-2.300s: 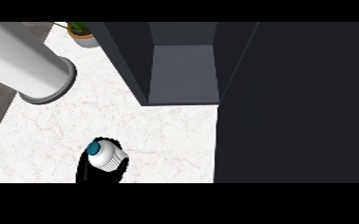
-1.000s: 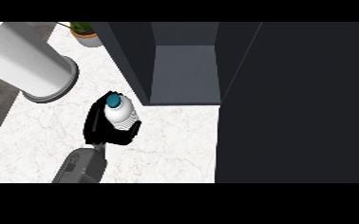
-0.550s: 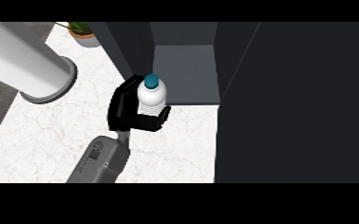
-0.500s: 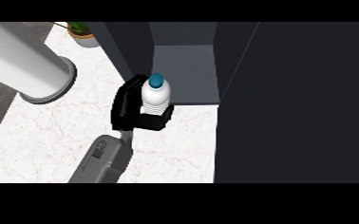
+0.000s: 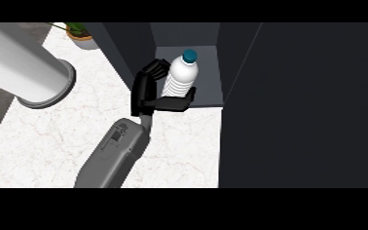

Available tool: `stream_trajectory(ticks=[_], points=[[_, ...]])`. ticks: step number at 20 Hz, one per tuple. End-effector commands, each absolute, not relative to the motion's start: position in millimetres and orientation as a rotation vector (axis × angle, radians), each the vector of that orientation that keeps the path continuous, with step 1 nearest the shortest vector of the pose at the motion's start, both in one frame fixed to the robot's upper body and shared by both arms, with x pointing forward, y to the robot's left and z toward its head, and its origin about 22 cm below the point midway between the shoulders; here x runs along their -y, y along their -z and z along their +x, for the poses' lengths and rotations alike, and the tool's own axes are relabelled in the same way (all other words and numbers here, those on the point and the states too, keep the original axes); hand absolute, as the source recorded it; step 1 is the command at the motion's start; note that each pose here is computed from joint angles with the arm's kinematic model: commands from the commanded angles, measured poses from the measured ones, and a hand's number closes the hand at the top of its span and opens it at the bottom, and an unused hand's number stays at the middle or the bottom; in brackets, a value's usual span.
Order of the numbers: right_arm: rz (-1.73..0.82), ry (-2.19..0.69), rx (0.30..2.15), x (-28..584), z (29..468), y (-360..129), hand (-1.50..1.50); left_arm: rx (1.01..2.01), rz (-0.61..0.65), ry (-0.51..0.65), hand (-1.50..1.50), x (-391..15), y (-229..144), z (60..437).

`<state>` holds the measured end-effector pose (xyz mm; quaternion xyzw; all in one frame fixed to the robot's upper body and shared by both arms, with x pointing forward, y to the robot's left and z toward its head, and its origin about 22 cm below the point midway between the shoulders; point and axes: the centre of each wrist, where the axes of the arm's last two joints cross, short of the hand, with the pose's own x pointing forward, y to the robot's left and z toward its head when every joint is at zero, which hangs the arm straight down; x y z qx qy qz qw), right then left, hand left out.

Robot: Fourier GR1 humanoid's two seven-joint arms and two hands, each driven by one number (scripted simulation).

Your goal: Pick up the bottled water, place it into the cabinet and close the cabinet

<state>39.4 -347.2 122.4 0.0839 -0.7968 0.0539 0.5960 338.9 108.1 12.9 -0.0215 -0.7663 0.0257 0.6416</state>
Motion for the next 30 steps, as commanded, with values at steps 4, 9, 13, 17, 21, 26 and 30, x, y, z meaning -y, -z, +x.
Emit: stream_trajectory(ticks=[4,9,13,17,21,26,30], points=[[0.297,-0.1,1.909,324.6,32.7,-150.9,-1.5,1.691,0.059,-0.025,1.5,-95.5,-9.6,363.8],[0.288,-0.082,1.91,325.7,40.7,-146.6,-1.5,1.662,0.029,-0.058,1.5,-94.7,-33.6,396.0],[0.312,-0.082,1.914,326.1,30.6,-147.7,-1.5,1.67,0.091,-0.057,1.5,-94.0,-31.4,404.5],[0.325,-0.119,1.885,334.1,37.5,-149.0,-1.5,1.697,0.129,-0.057,1.5,-88.0,-42.5,416.0],[0.334,-0.118,1.902,325.2,35.6,-142.6,-1.5,1.726,0.2,-0.039,1.5,-96.1,-20.7,411.8],[0.338,-0.124,1.901,332.2,39.3,-149.6,-1.5,1.723,0.257,0.019,-1.5,-86.1,-46.0,428.5],[0.351,-0.135,1.916,331.4,41.6,-145.4,-1.5,1.707,0.314,0.031,-1.5,-86.8,-54.1,435.3]])
